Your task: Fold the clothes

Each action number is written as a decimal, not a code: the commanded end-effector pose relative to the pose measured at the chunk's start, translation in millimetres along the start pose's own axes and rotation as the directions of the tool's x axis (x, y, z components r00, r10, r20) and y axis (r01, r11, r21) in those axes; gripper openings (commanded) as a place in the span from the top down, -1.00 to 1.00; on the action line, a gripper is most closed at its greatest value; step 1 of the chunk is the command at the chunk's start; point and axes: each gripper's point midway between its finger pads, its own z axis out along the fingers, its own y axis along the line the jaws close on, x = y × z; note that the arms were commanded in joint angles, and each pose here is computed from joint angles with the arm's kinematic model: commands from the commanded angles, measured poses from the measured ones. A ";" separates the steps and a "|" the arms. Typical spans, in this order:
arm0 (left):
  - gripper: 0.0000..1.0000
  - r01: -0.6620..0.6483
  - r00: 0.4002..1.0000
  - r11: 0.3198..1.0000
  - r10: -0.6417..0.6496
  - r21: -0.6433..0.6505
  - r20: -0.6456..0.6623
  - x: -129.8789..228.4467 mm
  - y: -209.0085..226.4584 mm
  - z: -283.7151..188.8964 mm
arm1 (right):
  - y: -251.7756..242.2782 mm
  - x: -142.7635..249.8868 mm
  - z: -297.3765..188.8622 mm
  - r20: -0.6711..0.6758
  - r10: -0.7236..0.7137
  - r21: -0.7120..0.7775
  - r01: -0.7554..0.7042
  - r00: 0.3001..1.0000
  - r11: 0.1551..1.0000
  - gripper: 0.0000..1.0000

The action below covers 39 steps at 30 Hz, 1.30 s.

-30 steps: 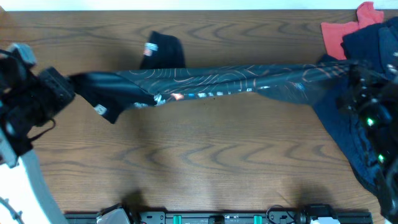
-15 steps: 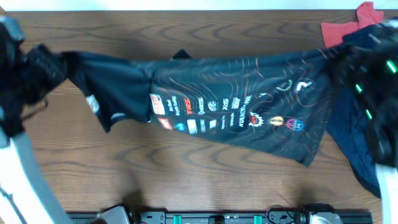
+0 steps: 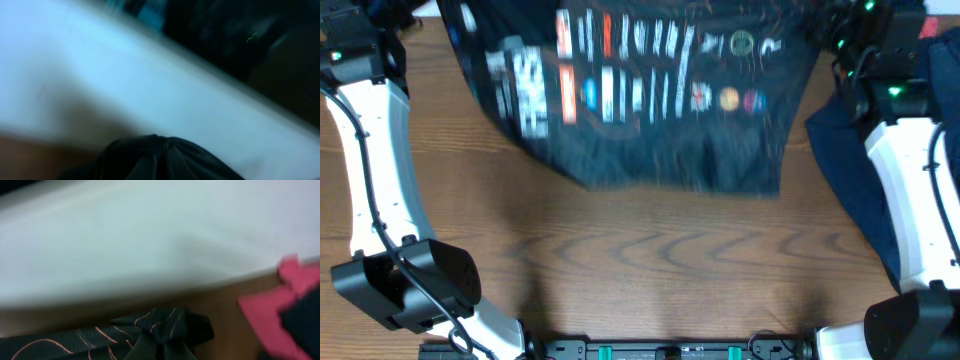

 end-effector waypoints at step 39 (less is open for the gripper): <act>0.88 -0.032 0.164 0.678 -0.721 -0.734 -0.673 350.8 116.2 -247.9 | -150.7 327.7 -182.9 -0.903 0.346 0.413 0.292 0.255 0.863 0.97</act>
